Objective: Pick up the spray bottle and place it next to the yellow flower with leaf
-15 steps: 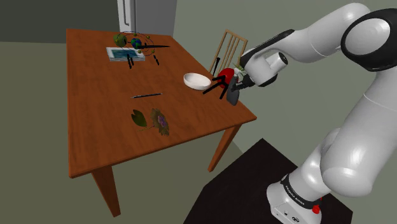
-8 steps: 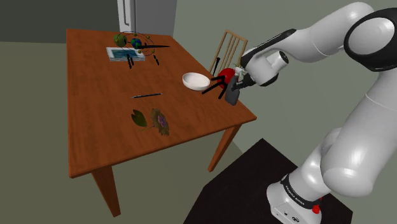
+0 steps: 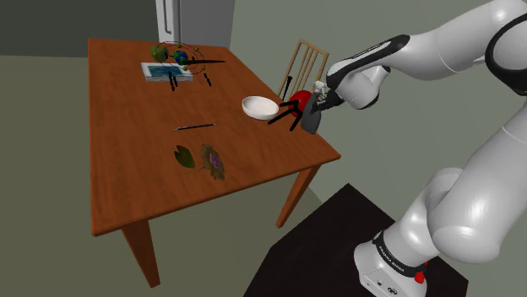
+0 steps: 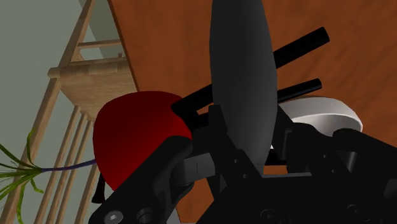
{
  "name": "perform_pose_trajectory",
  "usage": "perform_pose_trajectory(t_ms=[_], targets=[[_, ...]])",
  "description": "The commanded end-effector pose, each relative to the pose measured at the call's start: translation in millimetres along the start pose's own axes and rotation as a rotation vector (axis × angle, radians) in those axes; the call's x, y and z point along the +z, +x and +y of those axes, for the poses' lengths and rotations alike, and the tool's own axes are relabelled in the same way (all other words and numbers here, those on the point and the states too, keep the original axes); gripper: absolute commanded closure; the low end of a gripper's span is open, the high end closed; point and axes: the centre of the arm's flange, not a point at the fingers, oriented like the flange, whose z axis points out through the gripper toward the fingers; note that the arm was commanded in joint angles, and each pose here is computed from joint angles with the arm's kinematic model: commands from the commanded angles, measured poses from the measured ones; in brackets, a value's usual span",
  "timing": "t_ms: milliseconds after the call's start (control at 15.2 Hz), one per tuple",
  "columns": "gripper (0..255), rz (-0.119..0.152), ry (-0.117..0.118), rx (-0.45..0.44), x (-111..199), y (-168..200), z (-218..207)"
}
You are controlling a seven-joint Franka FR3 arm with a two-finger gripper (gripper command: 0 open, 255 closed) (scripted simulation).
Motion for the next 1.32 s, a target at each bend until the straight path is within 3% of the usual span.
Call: perform_pose_trajectory(t_ms=[0,1254], targets=[[255,-0.001,-0.001,-0.001,-10,6,0],[255,-0.001,-0.001,-0.001,-96,58,0]])
